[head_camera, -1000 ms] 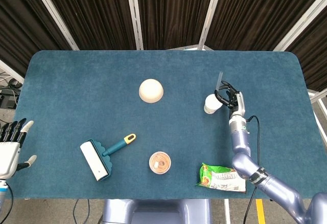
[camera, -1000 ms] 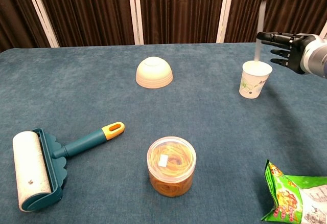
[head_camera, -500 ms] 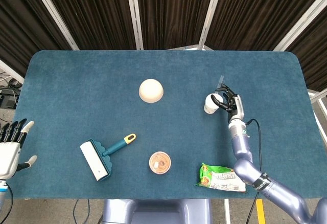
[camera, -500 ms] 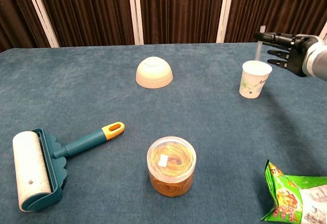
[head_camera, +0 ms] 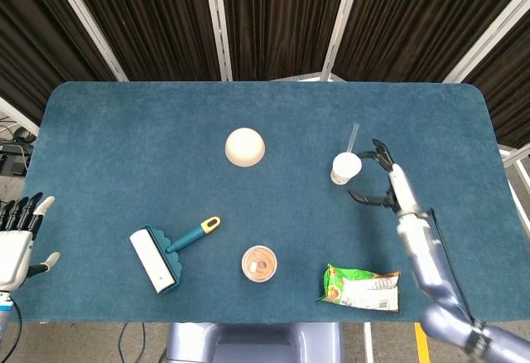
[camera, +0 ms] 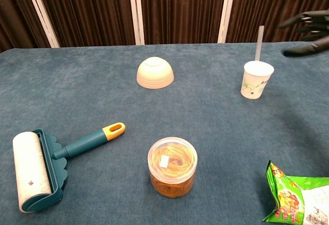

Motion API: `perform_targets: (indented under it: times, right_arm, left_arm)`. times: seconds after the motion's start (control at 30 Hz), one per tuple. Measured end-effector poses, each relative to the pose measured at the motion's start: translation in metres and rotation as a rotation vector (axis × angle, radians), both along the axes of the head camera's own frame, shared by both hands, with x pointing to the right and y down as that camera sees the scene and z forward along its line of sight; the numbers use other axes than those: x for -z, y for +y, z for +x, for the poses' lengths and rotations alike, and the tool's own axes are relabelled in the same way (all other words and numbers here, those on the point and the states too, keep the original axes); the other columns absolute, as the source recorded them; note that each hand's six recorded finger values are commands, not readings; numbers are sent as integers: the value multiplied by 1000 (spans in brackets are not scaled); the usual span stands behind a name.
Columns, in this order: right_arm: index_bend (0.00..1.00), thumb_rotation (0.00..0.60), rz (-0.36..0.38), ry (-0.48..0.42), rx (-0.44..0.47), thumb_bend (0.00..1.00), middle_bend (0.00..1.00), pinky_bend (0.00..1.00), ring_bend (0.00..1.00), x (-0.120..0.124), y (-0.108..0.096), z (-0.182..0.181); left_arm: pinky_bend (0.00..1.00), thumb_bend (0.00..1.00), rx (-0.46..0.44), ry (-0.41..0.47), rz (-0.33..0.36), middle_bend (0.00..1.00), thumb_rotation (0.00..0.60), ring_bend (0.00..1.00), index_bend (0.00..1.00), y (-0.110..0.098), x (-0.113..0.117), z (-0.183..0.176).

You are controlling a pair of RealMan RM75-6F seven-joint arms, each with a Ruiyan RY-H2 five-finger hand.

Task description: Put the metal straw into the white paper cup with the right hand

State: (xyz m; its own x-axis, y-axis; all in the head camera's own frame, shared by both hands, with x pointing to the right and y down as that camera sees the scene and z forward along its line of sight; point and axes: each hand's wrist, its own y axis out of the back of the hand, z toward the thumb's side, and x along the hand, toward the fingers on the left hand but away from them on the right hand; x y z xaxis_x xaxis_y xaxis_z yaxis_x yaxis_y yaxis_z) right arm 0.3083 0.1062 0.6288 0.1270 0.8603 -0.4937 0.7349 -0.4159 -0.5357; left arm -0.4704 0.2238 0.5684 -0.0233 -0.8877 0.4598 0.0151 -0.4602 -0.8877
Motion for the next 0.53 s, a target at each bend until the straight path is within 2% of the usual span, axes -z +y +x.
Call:
perform_targets:
  times: [0.17, 0.3, 0.4, 0.53]
  right_arm:
    - [75, 600, 144, 385, 212, 148, 0, 0, 0, 28, 40, 38]
    - [1, 600, 195, 641, 292, 119, 0, 0, 0, 45, 74, 75]
    - [0, 600, 214, 750, 290, 105, 0, 0, 0, 60, 92, 99]
    - [0, 600, 217, 801, 278, 101, 0, 0, 0, 68, 101, 114]
  left_arm:
    - [0, 205, 6, 3, 1, 0, 600, 0, 65, 0, 0, 0]
    - [0, 205, 11, 3, 0, 0, 600, 0, 57, 0, 0, -1]
    - [0, 205, 11, -3, -4, 0, 600, 0, 31, 0, 0, -2]
    - [0, 204, 8, -17, -12, 0, 600, 0, 13, 1, -1, -3]
